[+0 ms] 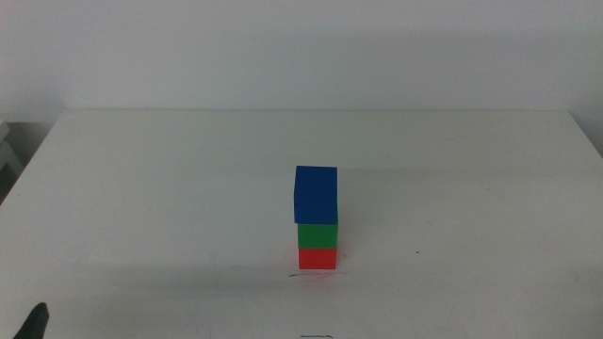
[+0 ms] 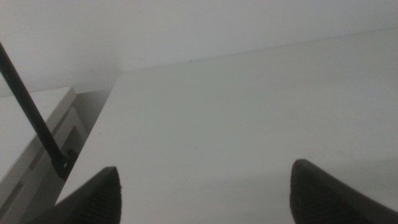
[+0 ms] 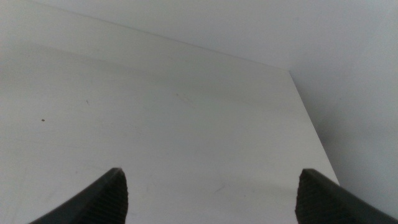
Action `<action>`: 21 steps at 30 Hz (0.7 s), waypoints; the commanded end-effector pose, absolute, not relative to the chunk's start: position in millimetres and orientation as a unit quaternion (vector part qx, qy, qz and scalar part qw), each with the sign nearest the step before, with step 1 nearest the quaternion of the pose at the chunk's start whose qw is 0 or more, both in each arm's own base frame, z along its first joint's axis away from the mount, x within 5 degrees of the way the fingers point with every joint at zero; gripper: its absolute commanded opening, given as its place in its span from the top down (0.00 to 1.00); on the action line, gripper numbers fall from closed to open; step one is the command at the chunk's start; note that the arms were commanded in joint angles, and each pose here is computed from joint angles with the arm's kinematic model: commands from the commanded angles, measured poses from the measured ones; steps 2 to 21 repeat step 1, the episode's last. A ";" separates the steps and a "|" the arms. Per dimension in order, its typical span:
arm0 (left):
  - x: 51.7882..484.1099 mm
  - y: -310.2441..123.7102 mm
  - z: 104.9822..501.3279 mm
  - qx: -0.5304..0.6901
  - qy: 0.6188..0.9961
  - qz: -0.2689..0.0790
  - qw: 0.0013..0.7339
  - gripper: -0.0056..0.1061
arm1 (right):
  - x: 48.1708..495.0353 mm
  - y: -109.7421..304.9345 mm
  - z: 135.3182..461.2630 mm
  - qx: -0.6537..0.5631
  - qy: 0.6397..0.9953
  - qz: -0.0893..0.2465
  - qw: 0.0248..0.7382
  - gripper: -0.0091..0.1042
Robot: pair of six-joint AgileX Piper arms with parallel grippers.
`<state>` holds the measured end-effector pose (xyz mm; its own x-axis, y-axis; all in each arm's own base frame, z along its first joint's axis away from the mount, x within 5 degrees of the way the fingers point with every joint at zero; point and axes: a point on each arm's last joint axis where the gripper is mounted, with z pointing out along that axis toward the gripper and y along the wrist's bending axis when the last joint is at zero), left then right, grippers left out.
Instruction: Stack red cubes first, then green, then blue cubes in a specific spot.
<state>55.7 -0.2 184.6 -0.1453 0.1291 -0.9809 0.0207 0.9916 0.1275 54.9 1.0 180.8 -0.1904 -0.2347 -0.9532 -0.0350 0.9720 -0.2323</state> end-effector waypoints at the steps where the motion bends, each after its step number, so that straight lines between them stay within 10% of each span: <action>1: 54.5 -0.3 192.8 0.042 0.723 0.039 0.688 0.12 | 54.7 -0.6 191.7 -0.081 0.735 -0.096 0.667 0.25; 21: 54.5 -0.3 192.8 0.042 0.723 0.039 0.688 0.12 | 54.7 -0.6 191.7 -0.081 0.735 -0.096 0.667 0.25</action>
